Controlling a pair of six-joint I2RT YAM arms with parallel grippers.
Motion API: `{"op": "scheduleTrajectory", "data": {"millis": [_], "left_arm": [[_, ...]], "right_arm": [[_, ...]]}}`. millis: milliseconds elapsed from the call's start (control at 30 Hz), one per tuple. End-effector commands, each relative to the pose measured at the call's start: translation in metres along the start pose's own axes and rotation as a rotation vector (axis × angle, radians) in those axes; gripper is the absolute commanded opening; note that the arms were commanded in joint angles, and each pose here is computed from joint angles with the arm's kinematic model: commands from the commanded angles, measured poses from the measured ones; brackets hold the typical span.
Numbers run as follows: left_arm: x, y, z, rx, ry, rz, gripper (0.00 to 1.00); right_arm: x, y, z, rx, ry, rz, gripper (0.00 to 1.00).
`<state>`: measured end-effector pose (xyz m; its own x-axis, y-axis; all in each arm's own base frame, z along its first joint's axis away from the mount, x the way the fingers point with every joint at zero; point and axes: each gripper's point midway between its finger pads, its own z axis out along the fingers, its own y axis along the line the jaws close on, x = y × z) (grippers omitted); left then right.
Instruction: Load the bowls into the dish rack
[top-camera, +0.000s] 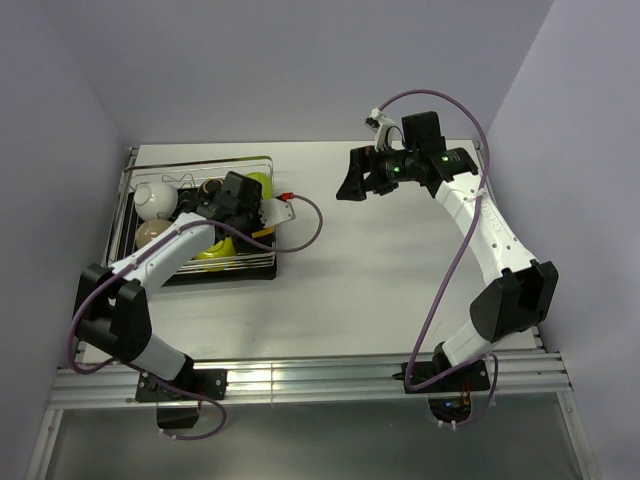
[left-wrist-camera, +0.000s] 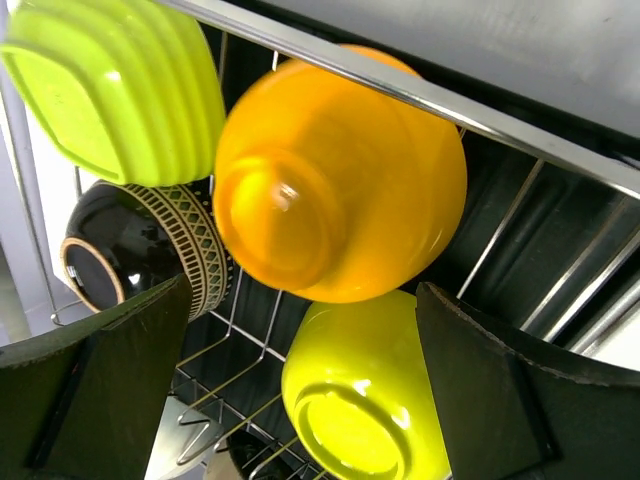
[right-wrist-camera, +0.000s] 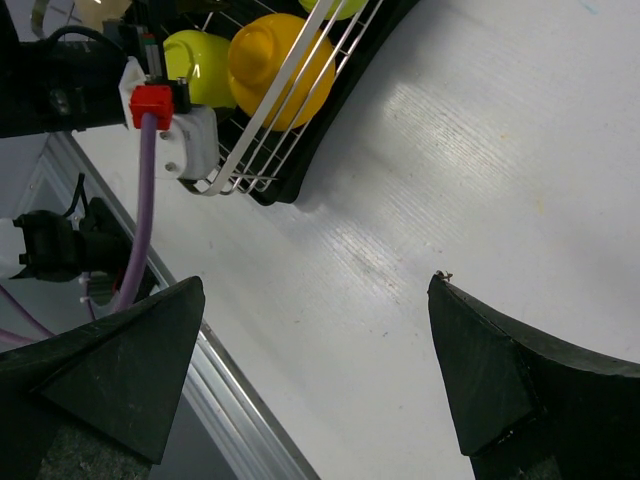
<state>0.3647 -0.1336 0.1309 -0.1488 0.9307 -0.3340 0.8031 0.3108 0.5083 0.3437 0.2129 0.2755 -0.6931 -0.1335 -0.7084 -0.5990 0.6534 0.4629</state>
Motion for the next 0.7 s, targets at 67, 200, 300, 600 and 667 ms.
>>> {"op": "scheduleTrajectory", "data": {"millis": [67, 200, 300, 600, 667], "left_arm": [[-0.031, 0.018, -0.038, -0.02, -0.116, -0.035, 0.99], [-0.038, 0.019, -0.053, -0.004, -0.145, -0.063, 1.0], [-0.051, 0.026, -0.071, -0.019, -0.203, -0.098, 0.99], [-0.109, 0.052, -0.117, 0.011, -0.417, -0.391, 0.99], [-0.128, 0.064, -0.133, 0.025, -0.464, -0.497, 1.0]], "right_arm": [[-0.013, 0.002, -0.006, -0.003, -0.03, -0.03, 1.0], [-0.014, 0.004, -0.008, -0.006, -0.032, -0.041, 1.0], [-0.014, 0.004, -0.011, 0.0, -0.031, -0.05, 1.0], [-0.016, -0.013, -0.027, 0.054, -0.055, -0.059, 1.0], [-0.015, -0.02, -0.034, 0.08, -0.066, -0.051, 1.0]]}}
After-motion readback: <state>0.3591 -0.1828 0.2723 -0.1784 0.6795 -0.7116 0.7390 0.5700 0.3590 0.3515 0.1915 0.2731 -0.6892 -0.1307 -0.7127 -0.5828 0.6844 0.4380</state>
